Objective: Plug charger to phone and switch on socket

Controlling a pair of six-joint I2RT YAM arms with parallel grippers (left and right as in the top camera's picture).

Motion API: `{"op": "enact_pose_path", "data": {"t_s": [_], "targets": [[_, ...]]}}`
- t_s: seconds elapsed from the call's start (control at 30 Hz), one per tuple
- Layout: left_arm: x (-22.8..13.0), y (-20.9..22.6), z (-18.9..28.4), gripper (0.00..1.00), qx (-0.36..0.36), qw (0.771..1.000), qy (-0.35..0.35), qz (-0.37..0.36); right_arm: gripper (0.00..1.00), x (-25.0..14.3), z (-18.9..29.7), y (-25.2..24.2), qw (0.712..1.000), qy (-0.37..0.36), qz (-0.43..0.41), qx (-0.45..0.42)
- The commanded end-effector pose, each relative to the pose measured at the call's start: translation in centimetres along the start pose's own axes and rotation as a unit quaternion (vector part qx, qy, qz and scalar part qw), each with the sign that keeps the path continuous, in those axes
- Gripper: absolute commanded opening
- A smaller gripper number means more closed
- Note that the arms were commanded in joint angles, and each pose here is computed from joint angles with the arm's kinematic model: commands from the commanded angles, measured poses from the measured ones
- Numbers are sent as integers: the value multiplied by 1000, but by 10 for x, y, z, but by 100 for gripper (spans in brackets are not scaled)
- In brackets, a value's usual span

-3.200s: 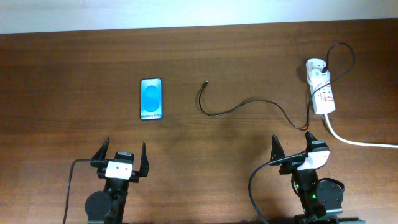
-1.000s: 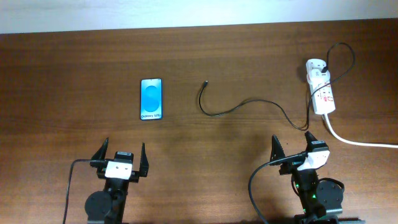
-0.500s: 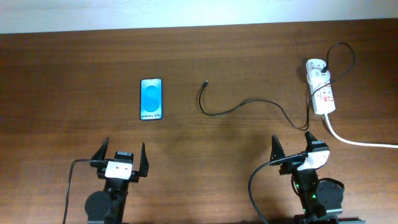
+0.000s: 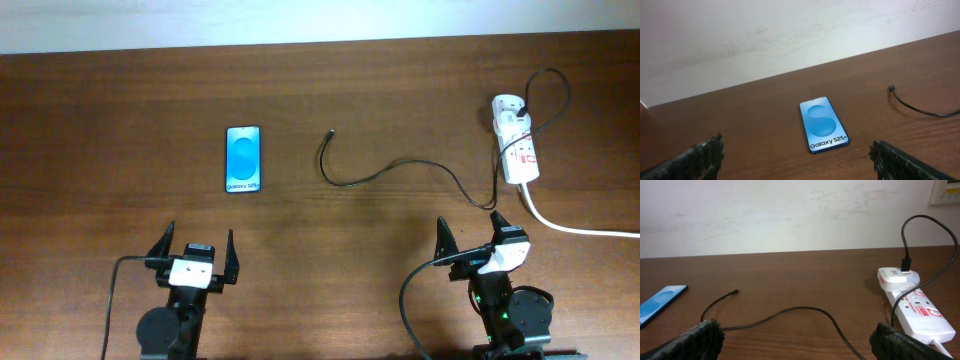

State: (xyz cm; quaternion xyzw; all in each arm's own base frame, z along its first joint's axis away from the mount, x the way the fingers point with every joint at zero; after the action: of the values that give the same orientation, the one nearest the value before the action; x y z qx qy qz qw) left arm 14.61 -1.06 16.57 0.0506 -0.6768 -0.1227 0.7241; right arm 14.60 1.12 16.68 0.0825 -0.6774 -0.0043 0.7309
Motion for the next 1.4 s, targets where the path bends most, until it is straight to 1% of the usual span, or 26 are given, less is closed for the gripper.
{"op": "enact_pose_path", "data": {"t_s": [0.0,0.4,0.57,0.77,0.9,1.07,1.2,1.37], "targets": [[-1,1,0,99,7,1000,1,0,98,-2,0,-1,1000,1,-1,-1],[-1,1,0,99,9,1000,-1,-1,98,-2,0,-1,1000,1,-1,-1],[7,3,0,99,17,999,-29,-1,98,-2,0,-1,1000,1,-1,-1],[8,4,0,99,17,999,-30,6,98,-2,0,-1,1000,1,-1,-1],[7,3,0,99,15,999,-29,42,98,-2,0,-1,1000,1,-1,-1],[5,3,-3,99,10,996,-7,84,98,-2,0,-1,1000,1,-1,-1],[18,6,-5,99,7,996,4,84,98,-2,0,-1,1000,1,-1,-1],[50,15,-20,99,1,996,38,85,98,-2,0,-1,1000,1,-1,-1]]}}
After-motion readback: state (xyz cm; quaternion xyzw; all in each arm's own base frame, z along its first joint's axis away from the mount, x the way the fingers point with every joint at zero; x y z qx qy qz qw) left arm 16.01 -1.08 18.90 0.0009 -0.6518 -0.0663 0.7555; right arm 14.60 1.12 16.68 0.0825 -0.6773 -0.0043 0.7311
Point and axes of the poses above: each gripper's point midway between its finger pads, its own z axis back along the fingers, its own y axis along the line the jaws close on, x = y × z, the point moved 10 cm from there along z, back along the fingers, and after that the axes turned 1 degree about -z, right-handed, at the moved point
